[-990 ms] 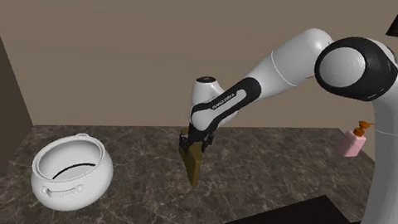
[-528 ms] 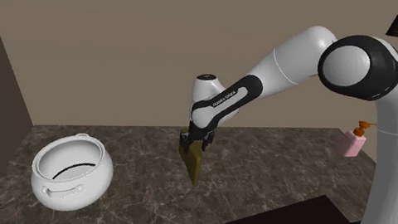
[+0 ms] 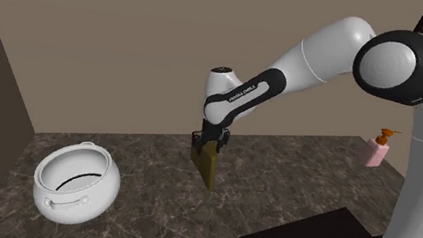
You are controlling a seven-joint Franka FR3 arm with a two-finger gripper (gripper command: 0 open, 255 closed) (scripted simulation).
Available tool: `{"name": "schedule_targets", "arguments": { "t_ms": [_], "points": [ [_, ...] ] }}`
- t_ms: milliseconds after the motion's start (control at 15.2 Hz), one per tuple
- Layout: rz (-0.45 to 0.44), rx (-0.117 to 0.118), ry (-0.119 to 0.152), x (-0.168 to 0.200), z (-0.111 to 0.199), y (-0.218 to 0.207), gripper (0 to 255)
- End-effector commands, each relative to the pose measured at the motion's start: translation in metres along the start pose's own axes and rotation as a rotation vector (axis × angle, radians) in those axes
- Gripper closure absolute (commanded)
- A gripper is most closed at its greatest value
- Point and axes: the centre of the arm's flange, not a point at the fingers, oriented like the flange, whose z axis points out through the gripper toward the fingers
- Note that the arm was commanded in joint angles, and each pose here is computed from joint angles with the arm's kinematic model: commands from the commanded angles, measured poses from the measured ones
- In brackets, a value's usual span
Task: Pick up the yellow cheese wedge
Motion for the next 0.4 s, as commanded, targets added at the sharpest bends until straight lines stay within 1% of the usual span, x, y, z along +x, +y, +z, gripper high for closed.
{"name": "schedule_targets", "arguments": {
  "t_ms": [0,198,330],
  "points": [
    [0.0,0.001,0.003,-0.001,-0.012,0.0,255],
    [0.0,0.001,0.003,-0.001,-0.028,0.0,255],
    [0.0,0.001,0.003,-0.001,-0.029,0.0,255]
  ]
}}
